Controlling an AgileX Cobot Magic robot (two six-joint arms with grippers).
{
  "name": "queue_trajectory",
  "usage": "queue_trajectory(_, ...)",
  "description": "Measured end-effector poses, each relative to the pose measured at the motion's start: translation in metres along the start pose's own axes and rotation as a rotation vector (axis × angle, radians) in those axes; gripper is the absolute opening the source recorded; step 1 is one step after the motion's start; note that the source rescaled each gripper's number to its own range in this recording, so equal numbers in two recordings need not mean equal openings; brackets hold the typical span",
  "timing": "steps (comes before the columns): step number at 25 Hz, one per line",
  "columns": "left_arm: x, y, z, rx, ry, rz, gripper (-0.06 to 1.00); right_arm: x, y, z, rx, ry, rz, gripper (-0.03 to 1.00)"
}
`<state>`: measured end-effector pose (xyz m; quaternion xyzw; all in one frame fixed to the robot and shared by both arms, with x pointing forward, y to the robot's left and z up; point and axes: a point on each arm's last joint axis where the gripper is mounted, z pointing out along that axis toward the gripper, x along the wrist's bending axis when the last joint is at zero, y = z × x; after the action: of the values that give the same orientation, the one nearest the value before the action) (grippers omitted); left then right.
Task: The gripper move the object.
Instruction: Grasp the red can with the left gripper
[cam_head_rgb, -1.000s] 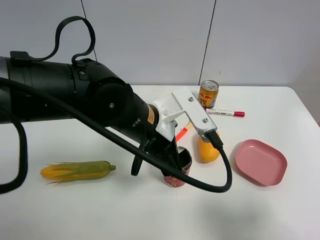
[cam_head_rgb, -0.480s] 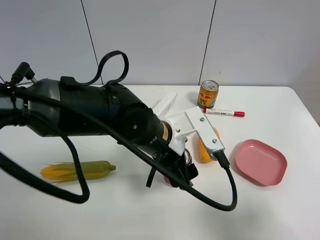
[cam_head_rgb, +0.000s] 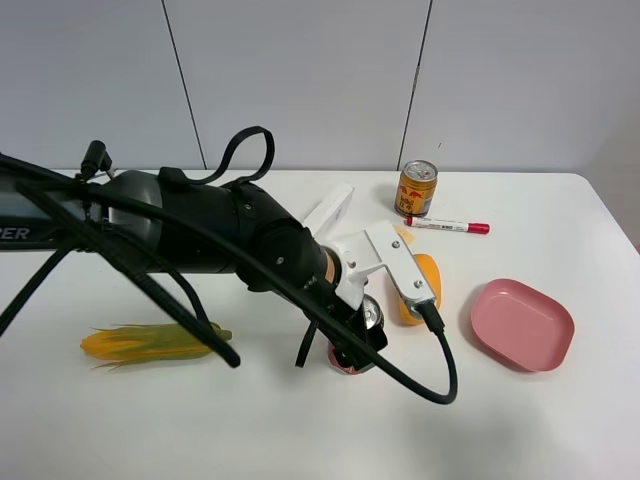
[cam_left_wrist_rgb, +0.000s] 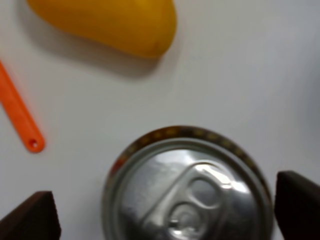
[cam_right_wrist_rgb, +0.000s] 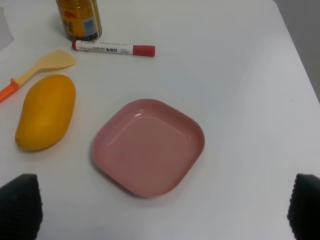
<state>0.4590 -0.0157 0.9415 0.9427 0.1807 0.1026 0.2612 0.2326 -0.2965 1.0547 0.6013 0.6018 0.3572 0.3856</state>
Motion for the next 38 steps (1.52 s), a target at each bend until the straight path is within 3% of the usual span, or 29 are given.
queue_trajectory(22, 0.006, -0.013, 0.027, 0.042, 0.005, -0.012, 0.82, 0.0, 0.0, 0.0, 0.0, 0.0, 0.0, 1.0)
queue_trajectory(35, 0.007, -0.01, 0.032, -0.003, 0.02, -0.016, 0.82, 0.0, 0.0, 0.0, 0.0, 0.0, 0.0, 1.0)
queue_trajectory(37, 0.007, -0.01, 0.032, -0.003, 0.02, -0.016, 0.74, 0.0, 0.0, 0.0, 0.0, 0.0, 0.0, 1.0)
queue_trajectory(38, 0.007, -0.01, 0.032, -0.003, 0.02, -0.016, 0.62, 0.0, 0.0, 0.0, 0.0, 0.0, 0.0, 1.0)
